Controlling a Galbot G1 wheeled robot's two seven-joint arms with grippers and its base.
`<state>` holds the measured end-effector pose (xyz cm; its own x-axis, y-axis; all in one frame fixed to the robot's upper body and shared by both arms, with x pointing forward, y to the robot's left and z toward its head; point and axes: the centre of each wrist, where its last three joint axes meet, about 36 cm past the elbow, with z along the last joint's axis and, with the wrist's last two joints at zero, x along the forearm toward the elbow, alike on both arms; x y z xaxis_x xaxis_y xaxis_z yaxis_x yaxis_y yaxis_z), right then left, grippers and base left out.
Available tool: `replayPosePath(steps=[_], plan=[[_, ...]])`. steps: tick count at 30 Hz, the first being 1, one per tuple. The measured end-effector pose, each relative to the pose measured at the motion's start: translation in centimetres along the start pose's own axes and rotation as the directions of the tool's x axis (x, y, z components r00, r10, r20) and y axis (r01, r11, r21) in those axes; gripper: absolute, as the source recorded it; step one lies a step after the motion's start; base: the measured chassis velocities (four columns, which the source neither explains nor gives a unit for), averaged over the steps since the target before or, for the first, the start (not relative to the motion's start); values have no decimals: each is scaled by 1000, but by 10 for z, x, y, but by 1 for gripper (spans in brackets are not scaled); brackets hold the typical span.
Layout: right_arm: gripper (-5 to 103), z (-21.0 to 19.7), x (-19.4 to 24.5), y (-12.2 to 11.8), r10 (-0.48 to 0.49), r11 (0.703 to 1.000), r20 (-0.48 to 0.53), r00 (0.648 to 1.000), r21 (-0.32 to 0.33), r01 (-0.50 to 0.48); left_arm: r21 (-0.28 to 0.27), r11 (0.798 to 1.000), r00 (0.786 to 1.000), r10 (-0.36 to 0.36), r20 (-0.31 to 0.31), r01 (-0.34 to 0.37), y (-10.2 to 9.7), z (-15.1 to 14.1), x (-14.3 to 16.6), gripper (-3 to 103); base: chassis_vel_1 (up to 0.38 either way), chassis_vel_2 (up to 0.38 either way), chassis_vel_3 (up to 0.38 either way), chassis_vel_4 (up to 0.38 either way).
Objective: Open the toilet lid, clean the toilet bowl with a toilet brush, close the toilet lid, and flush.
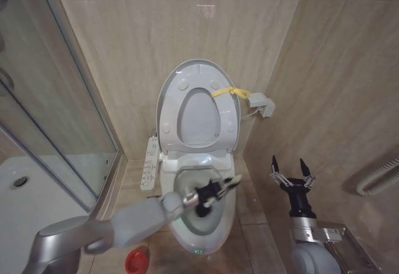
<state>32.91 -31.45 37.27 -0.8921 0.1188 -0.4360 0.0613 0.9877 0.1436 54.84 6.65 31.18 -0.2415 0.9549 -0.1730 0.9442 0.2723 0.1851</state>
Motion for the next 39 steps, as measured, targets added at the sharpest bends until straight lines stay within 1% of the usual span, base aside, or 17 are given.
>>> replayPosePath(steps=[2, 5, 8, 12, 14, 18, 20, 22, 24, 27, 29, 30, 33, 34, 35, 37, 39], plan=[[100, 4, -1, 0, 2, 1000, -6, 1000, -1, -2, -3, 1000, 1000, 3, -7, -3, 4, 1, 2, 19, -34, -56, -10, -13], [100, 0, 5, 2, -3, 1000, -9, 1000, -4, 3, 0, 1000, 995, -2, -104, 2, -3, 32, 41, 19, -4, 14, 17, 0], [100, -5, 8, 2, -5, 1000, -2, 1000, -3, 5, 2, 1000, 996, -14, -89, 14, -6, 32, 30, 19, -4, 14, 17, 0], [100, -2, 3, 2, -4, 1000, 1, 1000, -3, 4, 8, 1000, 1000, -11, -5, 11, -4, 9, -12, 19, 0, 0, 0, 0], [100, -1, 3, 1, -2, 1000, -1, 1000, -2, 2, 9, 1000, 1000, -8, -10, 8, -5, 10, -10, 19, 0, 0, 0, 0], [100, -4, 8, 1, -2, 1000, -4, 1000, -1, 2, 8, 1000, 993, 5, -114, -4, -12, 39, 37, 19, 0, 0, 0, 0], [100, -4, 8, 1, -3, 1000, -3, 1000, 0, 3, 10, 1000, 994, 4, -106, -3, -13, 38, 35, 19, 0, 0, 0, 0], [100, -4, 7, -1, -2, 1000, -1, 1000, 3, 2, 22, 1000, 999, 5, -44, -4, -19, 26, 12, 19, 0, 0, 0, 0], [100, -3, 5, -1, 0, 1000, -1, 1000, 4, 0, 24, 1000, 1000, 10, -19, -9, -20, 20, 1, 19, 0, 0, 0, 0], [100, 1, 3, -2, 2, 1000, -3, 1000, 3, -2, 14, 1000, 999, 16, -42, -15, -15, 24, 9, 19, 0, 0, 0, 0], [100, -2, 6, -2, 1, 1000, -5, 1000, 4, -1, 12, 1000, 994, 19, -112, -18, -17, 42, 37, 19, 0, 0, 0, 0], [100, -5, 8, -1, -1, 1000, -2, 1000, 3, 1, 12, 1000, 992, 22, -124, -21, -19, 46, 43, 19, 0, 0, 0, 0], [100, -7, 7, -1, -2, 1000, 3, 1000, 2, 2, 11, 1000, 994, 18, -111, -17, -19, 43, 37, 19, 0, 0, 0, 0], [100, -7, 5, -1, -2, 1000, 5, 1000, 3, 2, 17, 1000, 999, 9, -54, -8, -18, 29, 13, 19, 0, 0, 0, 0], [100, -7, 5, -1, -2, 1000, 5, 1000, 3, 2, 17, 1000, 999, 9, -54, -8, -18, 29, 13, 19, 0, 0, 0, 0], [100, -2, 3, -2, 3, 1000, 1, 1000, 3, -3, 17, 1000, 1000, 10, 0, -10, -17, 15, -9, 19, 0, 0, 0, 0], [100, 0, 3, -2, 3, 1000, -3, 1000, 1, -3, 16, 1000, 999, 12, -42, -11, -16, 26, 6, 19, 0, 0, 0, 0]])
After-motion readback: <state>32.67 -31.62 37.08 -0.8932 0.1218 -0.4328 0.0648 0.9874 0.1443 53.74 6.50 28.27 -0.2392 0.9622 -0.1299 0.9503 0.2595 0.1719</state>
